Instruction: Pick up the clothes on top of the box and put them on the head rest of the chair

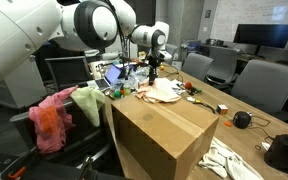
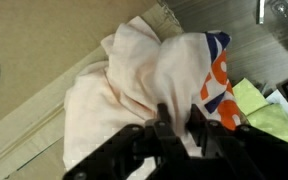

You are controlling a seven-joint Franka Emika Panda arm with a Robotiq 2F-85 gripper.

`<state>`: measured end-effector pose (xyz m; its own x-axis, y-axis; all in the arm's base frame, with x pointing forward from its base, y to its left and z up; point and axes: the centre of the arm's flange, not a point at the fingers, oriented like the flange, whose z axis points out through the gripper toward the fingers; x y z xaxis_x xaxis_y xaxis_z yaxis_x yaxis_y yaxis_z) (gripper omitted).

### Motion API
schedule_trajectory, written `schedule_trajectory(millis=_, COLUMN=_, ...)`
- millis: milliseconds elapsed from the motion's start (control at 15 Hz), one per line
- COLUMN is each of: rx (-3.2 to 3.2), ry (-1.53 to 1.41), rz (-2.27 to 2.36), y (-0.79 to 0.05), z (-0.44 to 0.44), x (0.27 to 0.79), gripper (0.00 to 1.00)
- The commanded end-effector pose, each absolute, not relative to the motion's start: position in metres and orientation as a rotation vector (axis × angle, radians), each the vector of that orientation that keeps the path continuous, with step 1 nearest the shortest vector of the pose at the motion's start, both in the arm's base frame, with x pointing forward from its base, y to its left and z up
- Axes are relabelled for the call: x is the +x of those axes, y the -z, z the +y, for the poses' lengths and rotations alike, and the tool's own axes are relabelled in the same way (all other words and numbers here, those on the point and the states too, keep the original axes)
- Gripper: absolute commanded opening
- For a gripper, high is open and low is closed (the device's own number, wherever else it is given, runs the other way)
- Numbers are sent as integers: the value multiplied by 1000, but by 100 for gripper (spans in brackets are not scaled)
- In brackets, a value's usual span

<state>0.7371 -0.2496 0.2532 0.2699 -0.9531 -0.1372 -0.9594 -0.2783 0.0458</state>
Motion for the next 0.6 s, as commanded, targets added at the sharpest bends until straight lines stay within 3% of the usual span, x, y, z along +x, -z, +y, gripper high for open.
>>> schedule_trajectory(millis=0, rx=-2430, ry=-163, rz=1868, y=-264, z=-253, x=747, gripper=1)
schedule_trajectory(millis=533, rx=-2392, ry=-70, rz=1830, y=-307, z=-237, x=719, gripper=1)
